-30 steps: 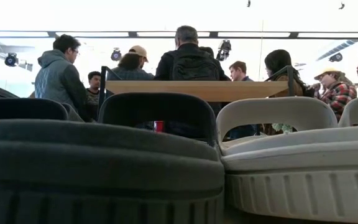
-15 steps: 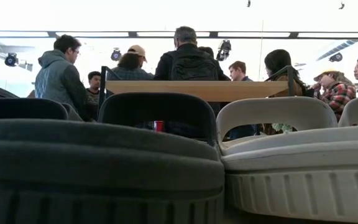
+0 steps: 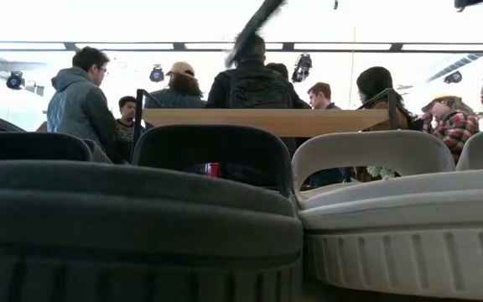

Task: Pick and place slides into the shelf
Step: Put the gray slide on the shelf

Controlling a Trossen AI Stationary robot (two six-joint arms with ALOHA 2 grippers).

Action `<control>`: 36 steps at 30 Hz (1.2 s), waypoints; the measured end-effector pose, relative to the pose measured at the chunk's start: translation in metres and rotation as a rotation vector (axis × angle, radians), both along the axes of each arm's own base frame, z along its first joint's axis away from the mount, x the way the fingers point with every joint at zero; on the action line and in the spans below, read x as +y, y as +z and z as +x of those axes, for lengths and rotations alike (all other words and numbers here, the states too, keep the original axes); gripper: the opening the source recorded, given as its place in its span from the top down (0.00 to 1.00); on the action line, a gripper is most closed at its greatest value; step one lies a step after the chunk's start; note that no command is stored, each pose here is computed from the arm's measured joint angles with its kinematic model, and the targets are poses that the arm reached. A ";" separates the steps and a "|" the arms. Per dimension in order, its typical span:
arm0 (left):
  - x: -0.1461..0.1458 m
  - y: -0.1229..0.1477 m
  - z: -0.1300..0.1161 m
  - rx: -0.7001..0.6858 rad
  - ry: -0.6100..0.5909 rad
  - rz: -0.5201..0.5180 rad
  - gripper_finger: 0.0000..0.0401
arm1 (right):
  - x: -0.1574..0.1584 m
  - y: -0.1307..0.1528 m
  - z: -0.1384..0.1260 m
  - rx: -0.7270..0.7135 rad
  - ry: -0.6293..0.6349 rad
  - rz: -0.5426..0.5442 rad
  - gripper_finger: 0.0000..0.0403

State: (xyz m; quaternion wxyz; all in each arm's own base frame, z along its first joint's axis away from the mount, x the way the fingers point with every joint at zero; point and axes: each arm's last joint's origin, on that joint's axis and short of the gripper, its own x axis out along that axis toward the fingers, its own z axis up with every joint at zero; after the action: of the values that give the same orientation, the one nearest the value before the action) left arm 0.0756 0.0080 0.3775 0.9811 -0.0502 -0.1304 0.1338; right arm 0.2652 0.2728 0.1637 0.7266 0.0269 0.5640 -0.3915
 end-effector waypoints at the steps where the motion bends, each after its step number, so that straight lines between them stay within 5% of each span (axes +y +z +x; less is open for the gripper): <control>1: 0.000 0.000 0.000 0.000 0.000 0.000 1.00 | -0.002 -0.002 0.000 0.010 -0.006 -0.006 0.45; 7: 0.000 0.000 0.000 -0.001 0.014 -0.007 1.00 | -0.014 -0.008 -0.001 0.072 -0.040 -0.042 0.55; 16: 0.000 0.000 0.000 -0.003 0.014 -0.009 1.00 | -0.018 -0.011 -0.003 0.099 -0.034 -0.077 0.95; 24: 0.001 0.001 0.001 -0.003 0.023 -0.011 1.00 | -0.018 0.006 -0.001 0.062 0.000 -0.100 0.97; 36: 0.001 0.002 0.002 -0.009 0.038 -0.015 1.00 | -0.060 0.112 0.004 -0.261 0.196 -0.173 0.97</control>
State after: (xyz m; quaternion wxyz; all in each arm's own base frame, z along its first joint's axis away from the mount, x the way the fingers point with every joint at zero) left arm 0.0780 0.0091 0.3794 0.9773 -0.0559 -0.1349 0.1534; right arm 0.2691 0.2124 0.2760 0.8279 -0.0402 0.4292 -0.3589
